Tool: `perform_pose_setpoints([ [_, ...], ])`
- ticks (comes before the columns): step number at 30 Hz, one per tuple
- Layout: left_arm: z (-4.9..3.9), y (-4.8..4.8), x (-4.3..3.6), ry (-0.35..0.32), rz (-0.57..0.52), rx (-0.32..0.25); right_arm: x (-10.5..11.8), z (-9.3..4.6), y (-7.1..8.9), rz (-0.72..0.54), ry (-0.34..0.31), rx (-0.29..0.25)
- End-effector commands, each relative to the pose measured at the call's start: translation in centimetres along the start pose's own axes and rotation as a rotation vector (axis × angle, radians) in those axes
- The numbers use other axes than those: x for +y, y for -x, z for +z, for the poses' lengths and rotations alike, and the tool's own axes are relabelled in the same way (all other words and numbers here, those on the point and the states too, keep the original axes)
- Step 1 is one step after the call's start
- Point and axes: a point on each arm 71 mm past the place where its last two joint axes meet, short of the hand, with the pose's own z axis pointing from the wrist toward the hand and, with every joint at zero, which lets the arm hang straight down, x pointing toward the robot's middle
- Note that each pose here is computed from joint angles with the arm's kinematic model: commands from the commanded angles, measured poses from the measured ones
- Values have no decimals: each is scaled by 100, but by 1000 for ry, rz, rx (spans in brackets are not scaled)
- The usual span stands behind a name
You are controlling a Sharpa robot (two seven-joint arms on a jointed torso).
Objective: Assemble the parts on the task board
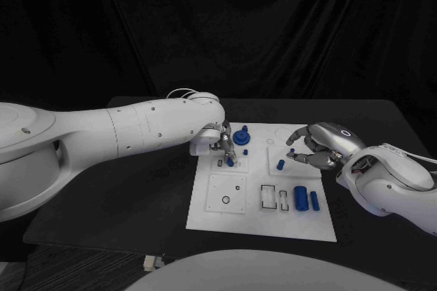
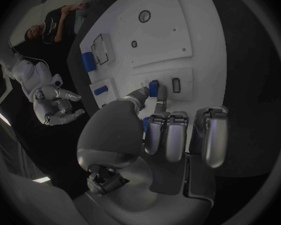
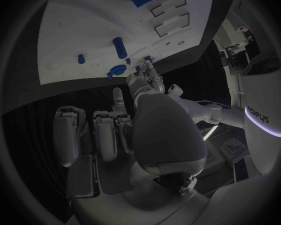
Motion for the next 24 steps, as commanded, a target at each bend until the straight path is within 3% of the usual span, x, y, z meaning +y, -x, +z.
perform_pose_setpoints([
  [1,10,-25,9,40,1,6,-8,-5,-4,0,-11,-5],
  [24,24,-45,18,46,22,34,-2,-10,-30,3,-8,-1],
])
